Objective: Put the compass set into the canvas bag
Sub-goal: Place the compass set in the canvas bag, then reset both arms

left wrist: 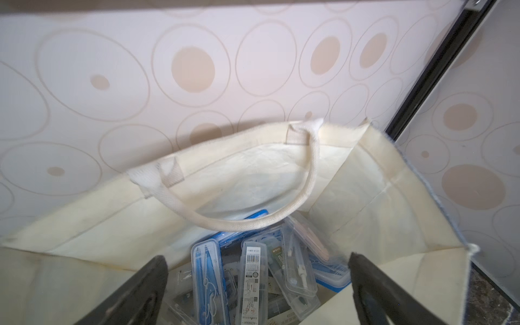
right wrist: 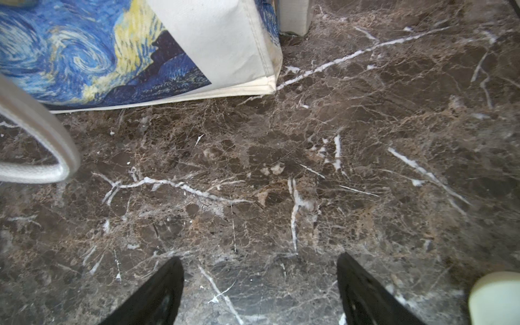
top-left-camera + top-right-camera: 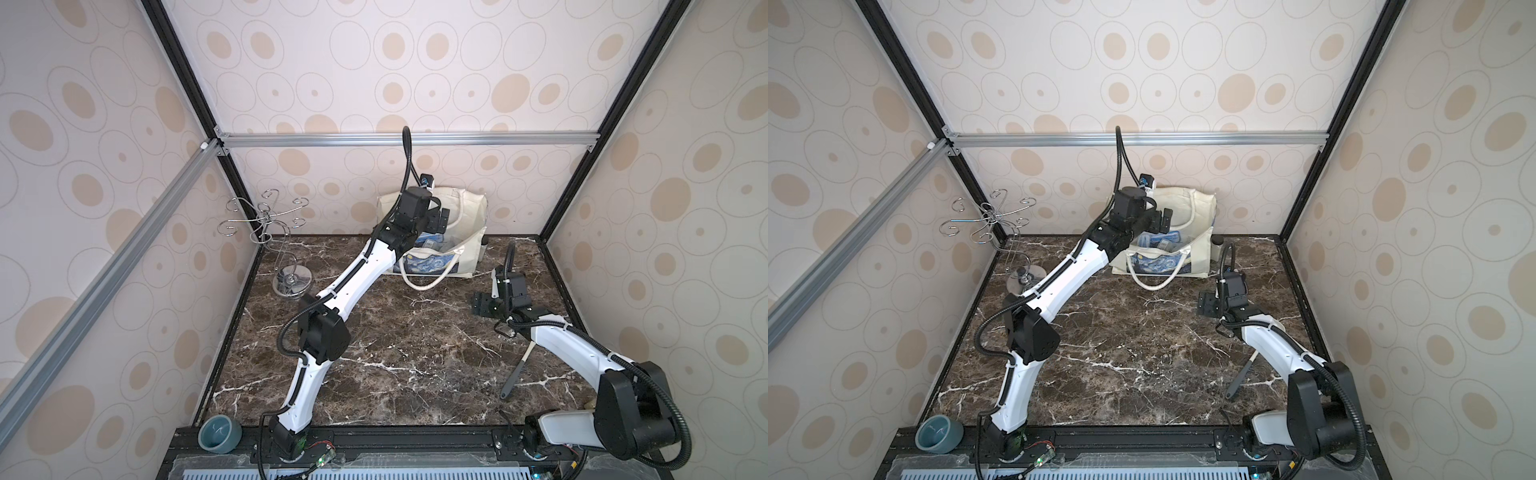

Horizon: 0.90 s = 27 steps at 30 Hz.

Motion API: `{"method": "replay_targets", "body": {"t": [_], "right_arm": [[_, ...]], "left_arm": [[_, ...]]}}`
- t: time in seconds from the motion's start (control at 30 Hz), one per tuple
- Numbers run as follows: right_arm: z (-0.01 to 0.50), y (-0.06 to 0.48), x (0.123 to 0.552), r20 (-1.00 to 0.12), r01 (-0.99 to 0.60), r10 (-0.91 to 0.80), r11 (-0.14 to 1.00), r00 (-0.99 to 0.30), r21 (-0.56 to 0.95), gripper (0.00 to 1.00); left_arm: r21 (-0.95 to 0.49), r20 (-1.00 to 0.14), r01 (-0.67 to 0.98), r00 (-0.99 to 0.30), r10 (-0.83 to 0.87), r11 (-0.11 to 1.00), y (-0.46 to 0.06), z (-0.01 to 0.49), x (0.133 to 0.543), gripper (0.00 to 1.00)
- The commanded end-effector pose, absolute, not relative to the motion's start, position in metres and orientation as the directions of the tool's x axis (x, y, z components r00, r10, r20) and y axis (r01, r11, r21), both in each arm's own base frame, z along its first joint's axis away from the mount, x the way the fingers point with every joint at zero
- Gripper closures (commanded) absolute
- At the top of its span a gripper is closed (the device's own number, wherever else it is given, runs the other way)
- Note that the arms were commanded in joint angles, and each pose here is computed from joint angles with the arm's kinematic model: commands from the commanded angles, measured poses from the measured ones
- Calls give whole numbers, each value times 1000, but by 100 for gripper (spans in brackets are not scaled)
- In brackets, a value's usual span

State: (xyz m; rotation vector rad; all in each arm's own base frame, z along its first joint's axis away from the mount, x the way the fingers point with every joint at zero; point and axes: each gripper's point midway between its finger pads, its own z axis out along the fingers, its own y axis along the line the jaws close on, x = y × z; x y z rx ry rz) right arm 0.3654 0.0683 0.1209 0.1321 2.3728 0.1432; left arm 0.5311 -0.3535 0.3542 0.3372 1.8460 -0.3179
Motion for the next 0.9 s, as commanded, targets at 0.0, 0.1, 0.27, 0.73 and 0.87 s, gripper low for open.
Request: {"method": "replay_targets", "body": {"t": [0.0, 0.1, 0.27, 0.73, 0.87], "right_arm": [[133, 54, 369, -710, 83, 120, 993, -694, 86, 12], [140, 47, 368, -729, 84, 99, 995, -678, 57, 11], [147, 34, 366, -750, 108, 68, 994, -657, -5, 0], [123, -7, 368, -800, 208, 77, 976, -595, -60, 0], [107, -13, 379, -819, 201, 75, 978, -569, -50, 0]], "left_arm": [[22, -973, 381, -206, 108, 924, -342, 386, 517, 0], [38, -974, 346, -198, 112, 937, -327, 395, 505, 0], [28, -979, 276, -187, 83, 961, -290, 404, 473, 0], [-45, -973, -101, -222, -67, 994, -114, 300, 344, 0], [13, -970, -208, -239, -38, 978, -78, 255, 326, 0]]}}
